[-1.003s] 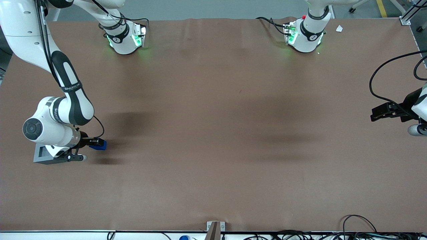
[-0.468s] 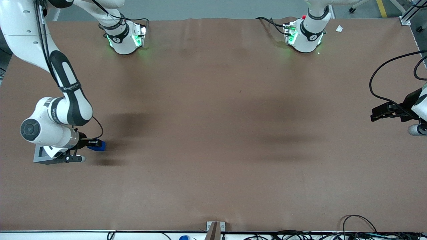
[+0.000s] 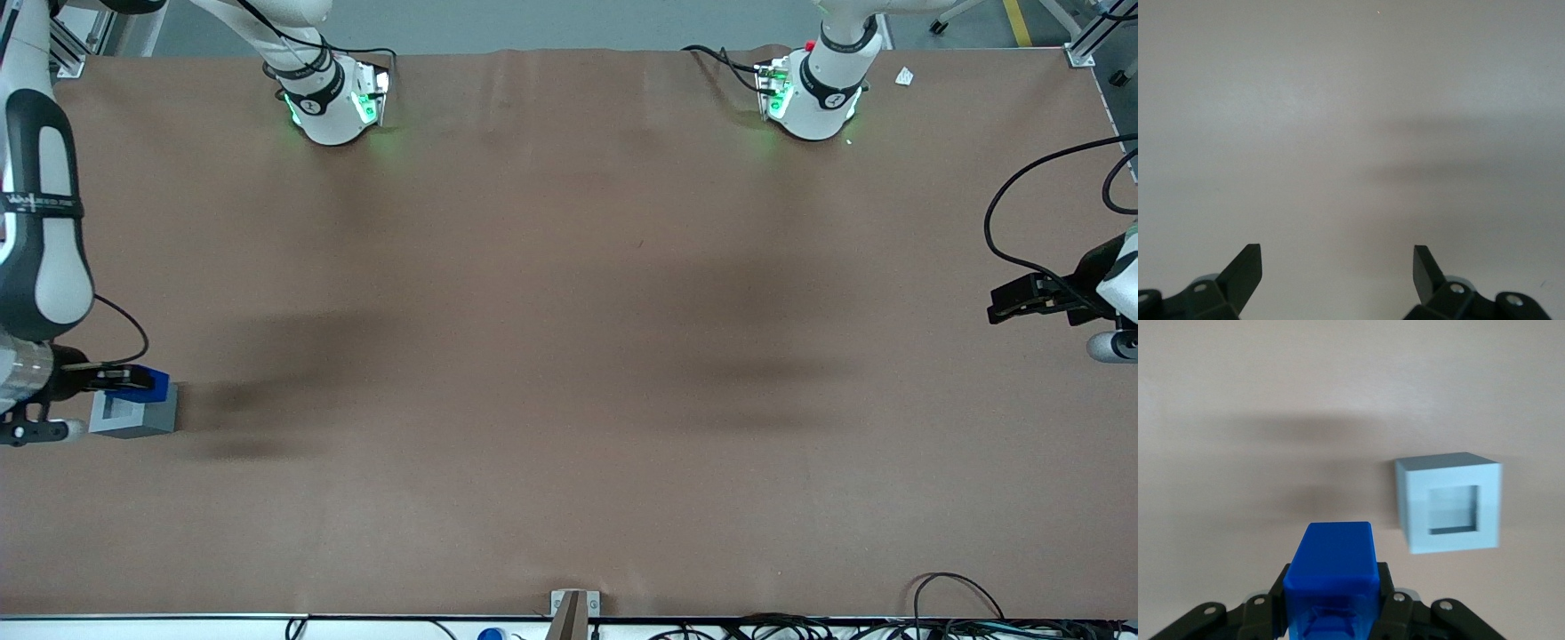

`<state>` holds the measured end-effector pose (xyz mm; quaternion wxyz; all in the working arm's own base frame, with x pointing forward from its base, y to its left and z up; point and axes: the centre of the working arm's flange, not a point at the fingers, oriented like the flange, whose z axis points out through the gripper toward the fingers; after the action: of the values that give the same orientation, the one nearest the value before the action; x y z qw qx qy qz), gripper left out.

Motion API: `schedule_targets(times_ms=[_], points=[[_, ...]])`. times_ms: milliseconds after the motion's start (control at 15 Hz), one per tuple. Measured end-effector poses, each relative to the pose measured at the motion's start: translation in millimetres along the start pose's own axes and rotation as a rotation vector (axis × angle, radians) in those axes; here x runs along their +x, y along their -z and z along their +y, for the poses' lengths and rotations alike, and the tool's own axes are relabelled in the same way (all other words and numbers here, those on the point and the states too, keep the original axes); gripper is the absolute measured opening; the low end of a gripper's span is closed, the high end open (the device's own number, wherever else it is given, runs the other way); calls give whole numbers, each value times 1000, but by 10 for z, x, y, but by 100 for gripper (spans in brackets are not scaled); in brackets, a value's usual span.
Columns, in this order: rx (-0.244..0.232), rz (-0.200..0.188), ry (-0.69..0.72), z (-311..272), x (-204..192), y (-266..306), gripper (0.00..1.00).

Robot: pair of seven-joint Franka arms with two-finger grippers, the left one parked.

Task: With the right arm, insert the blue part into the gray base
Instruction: 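Lift the blue block and carry it over the gray base opening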

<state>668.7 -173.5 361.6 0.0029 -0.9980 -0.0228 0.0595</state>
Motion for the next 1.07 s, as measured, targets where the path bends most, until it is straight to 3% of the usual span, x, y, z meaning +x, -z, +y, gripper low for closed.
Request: schedule_targets(times_ms=[334, 602, 1070], points=[[-9, -6, -4, 531, -135, -158, 51], [-15, -7, 51, 631, -131, -280, 51], [-33, 34, 112, 805, 7, -620, 51]])
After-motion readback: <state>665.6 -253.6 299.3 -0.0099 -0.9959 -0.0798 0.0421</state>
